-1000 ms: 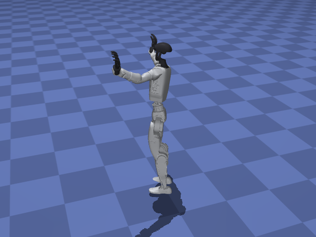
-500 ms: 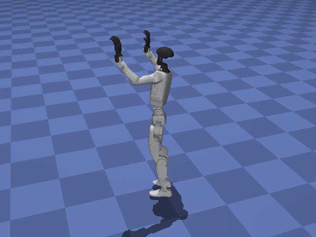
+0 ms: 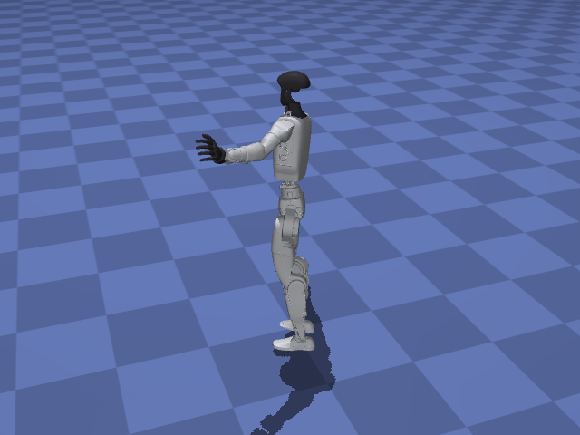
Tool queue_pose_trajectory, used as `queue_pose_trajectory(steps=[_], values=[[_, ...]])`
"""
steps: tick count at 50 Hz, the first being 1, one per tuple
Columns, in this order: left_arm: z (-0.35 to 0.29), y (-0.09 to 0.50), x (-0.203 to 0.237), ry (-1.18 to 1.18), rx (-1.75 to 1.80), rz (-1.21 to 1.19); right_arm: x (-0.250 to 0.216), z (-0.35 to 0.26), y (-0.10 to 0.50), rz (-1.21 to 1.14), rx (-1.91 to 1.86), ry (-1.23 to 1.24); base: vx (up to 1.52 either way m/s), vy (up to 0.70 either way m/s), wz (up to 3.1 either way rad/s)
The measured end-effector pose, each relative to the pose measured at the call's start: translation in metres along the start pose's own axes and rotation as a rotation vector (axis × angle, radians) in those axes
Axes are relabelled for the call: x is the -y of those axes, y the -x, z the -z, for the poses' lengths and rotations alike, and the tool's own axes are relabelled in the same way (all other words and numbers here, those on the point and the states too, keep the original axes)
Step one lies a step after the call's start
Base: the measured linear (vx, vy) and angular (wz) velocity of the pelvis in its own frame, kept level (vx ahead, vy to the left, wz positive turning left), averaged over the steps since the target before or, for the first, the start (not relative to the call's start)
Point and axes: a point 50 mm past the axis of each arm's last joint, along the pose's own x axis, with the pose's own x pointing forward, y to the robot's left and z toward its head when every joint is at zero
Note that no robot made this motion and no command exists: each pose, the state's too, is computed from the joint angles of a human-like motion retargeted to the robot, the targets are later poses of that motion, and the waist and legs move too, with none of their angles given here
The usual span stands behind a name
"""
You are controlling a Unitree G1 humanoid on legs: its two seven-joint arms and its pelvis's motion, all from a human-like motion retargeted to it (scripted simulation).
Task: Upper body actions
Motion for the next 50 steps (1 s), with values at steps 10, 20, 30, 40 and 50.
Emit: queue_pose_trajectory(steps=[10,20,30,40,50], values=[[0.215,0.132,-0.036,-0.374,-0.704,0.577,-0.087,0.146,0.179,-0.484,-0.288,0.270,0.00,0.00,0.00],[0.288,0.357,-0.105,-0.711,-1.473,1.333,-0.065,0.232,0.417,-1.752,-0.651,1.118,-0.09,0.01,-0.16],[0.274,0.472,-0.170,-0.823,-1.639,1.544,-0.011,0.230,0.506,-1.890,-0.670,1.312,0.00,0.01,0.10],[0.269,0.485,-0.161,-0.770,-1.592,1.476,-0.041,0.233,0.468,-1.967,-0.610,1.130,-0.01,0.07,0.11],[0.275,0.461,-0.143,-0.851,-1.500,1.425,-0.036,0.230,0.486,-1.932,-0.671,1.053,0.00,-0.01,-0.01]])
